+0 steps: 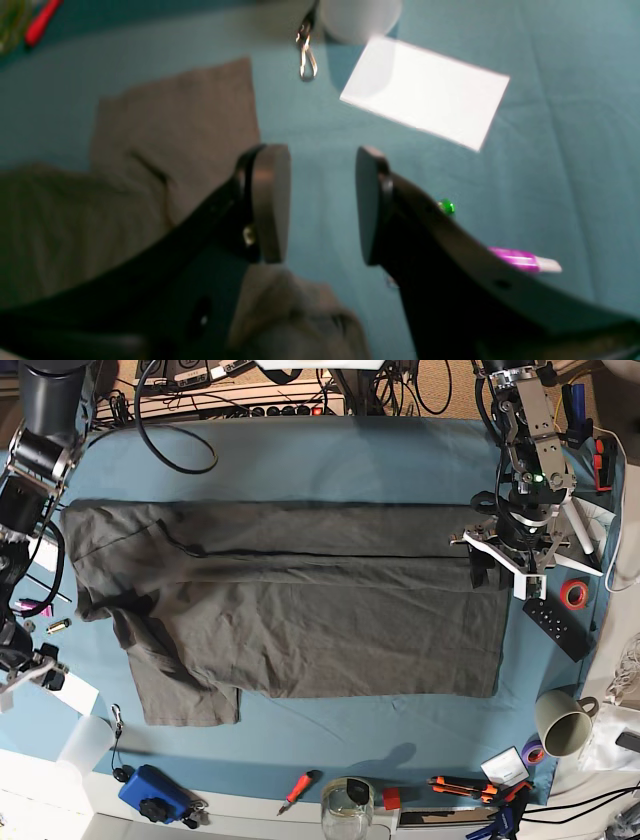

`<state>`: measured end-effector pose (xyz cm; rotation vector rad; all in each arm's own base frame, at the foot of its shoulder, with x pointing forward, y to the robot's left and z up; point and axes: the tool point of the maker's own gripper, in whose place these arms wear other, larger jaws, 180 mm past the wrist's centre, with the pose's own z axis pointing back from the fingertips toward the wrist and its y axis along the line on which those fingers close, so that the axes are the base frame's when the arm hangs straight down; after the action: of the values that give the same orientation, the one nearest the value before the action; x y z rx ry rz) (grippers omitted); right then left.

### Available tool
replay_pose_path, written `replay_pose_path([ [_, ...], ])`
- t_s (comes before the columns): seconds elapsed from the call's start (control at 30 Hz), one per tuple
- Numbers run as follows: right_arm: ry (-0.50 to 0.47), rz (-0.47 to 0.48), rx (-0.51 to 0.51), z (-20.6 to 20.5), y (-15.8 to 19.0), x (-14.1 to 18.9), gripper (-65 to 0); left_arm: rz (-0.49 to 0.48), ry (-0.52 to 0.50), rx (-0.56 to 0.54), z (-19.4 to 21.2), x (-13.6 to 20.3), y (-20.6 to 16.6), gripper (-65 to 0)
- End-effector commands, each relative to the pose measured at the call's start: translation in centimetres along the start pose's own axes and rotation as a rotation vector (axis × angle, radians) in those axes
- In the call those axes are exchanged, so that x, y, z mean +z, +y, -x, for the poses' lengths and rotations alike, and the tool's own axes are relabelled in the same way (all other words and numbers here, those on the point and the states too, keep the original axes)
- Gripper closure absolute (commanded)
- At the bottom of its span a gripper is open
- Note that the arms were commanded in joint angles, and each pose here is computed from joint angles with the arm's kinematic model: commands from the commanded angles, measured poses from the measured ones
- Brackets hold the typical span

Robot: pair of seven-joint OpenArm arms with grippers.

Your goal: Fold the T-shirt properly

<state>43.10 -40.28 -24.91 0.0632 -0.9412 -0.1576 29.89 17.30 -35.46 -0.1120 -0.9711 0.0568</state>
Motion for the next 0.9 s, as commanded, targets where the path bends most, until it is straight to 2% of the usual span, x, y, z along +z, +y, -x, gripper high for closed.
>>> replay_pose_path([
  [0.0, -0.081, 0.004, -0.011, -3.0, -0.6, 0.8, -22.2, 0.012, -0.062, -0.004, -1.8, 0.2, -0.2, -36.1],
  [0.1, -0.079, -0.013, -0.069, -3.1, -0.8, -0.4, -22.2, 0.045, -0.065, -0.021, -1.9, 0.2, -0.8, -36.1],
  [0.23, -0.052, -0.02, -0.084, -2.3, 0.1, -2.8, -22.2, 0.104, -0.072, -0.047, -2.0, 0.3, -1.9, -36.1],
  [0.4, -0.037, -0.055, -0.127, -1.0, 2.6, -5.6, -22.1, 0.107, -0.072, -0.051, -2.0, 0.3, -1.9, -36.1],
  [0.6, -0.016, -0.007, -0.142, 1.7, 3.8, -8.1, -22.1, 0.106, -0.07, -0.054, -1.9, 0.3, -1.8, -36.1],
  [0.87, 0.054, 0.051, -0.205, 6.4, 2.9, -9.8, -22.1, 0.106, -0.062, -0.055, -1.8, 0.3, -1.9, -36.1],
])
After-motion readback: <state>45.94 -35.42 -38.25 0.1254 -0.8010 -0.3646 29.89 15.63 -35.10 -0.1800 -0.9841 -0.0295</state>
